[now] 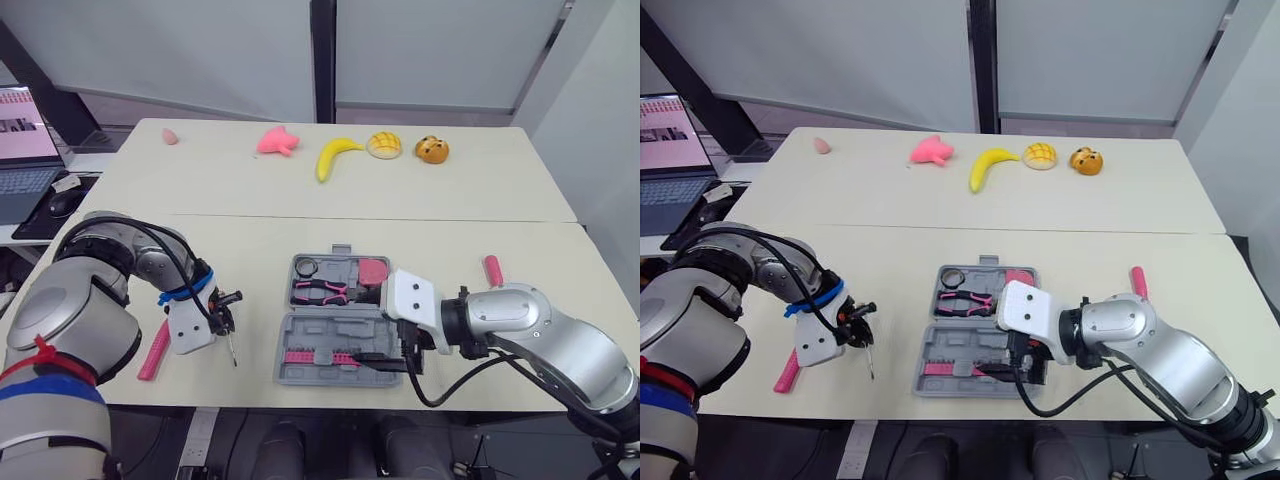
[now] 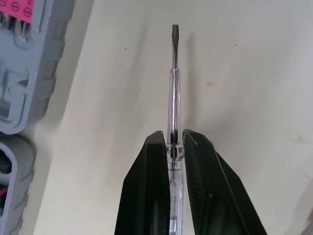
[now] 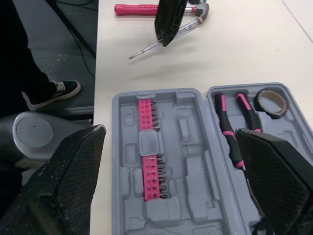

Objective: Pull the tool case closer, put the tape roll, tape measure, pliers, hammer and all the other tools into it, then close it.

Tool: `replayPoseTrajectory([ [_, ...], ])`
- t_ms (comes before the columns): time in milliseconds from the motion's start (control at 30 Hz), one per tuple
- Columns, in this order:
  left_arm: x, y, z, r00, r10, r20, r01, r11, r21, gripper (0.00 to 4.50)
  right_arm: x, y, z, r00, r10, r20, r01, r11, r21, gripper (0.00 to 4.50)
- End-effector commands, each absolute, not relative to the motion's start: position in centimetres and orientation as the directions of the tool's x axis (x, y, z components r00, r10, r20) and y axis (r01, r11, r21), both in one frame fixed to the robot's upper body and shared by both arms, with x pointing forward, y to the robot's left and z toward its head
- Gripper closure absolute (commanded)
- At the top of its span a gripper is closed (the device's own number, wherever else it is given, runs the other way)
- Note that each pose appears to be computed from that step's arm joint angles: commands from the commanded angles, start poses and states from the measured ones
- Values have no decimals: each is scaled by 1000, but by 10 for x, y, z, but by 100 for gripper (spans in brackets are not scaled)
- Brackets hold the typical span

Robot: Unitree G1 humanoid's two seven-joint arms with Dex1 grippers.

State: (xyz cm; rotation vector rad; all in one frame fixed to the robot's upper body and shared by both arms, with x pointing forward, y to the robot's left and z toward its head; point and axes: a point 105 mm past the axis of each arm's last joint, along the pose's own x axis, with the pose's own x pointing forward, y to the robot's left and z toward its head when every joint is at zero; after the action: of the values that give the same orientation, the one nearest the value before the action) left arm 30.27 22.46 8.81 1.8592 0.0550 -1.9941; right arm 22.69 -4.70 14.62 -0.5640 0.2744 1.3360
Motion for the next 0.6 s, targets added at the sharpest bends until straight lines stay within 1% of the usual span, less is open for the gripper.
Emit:
replayPoseTrajectory([
  [33, 300, 221, 93, -1, -365, -931, 334, -878, 343, 435, 225, -43, 151, 220, 847, -484, -962, 107, -251, 0],
  [167, 294, 214, 93, 18, -474, -880, 326, -830, 453, 436, 227, -43, 148, 225, 840, -494, -962, 111, -248, 0],
  [233, 295, 215, 93, 52, -493, -868, 345, -807, 479, 436, 228, -43, 146, 226, 838, -497, -962, 112, -248, 0],
  [333, 298, 213, 98, 131, -554, -822, 401, -729, 555, 436, 229, -42, 145, 228, 835, -501, -962, 113, -250, 0],
  [433, 296, 213, 101, 180, -576, -797, 472, -660, 584, 436, 230, -41, 144, 232, 834, -500, -960, 115, -255, 0],
  [467, 294, 216, 102, 199, -581, -790, 534, -611, 584, 436, 230, -41, 144, 236, 835, -498, -959, 117, -258, 0],
  [500, 291, 219, 103, 217, -590, -778, 618, -534, 577, 436, 231, -40, 144, 240, 835, -494, -958, 120, -261, 0],
  [533, 289, 221, 104, 237, -601, -763, 711, -428, 558, 436, 231, -40, 145, 244, 837, -489, -956, 125, -264, 0],
  [600, 282, 224, 106, 253, -610, -751, 823, -272, 498, 436, 232, -38, 145, 247, 840, -483, -955, 127, -267, 0],
])
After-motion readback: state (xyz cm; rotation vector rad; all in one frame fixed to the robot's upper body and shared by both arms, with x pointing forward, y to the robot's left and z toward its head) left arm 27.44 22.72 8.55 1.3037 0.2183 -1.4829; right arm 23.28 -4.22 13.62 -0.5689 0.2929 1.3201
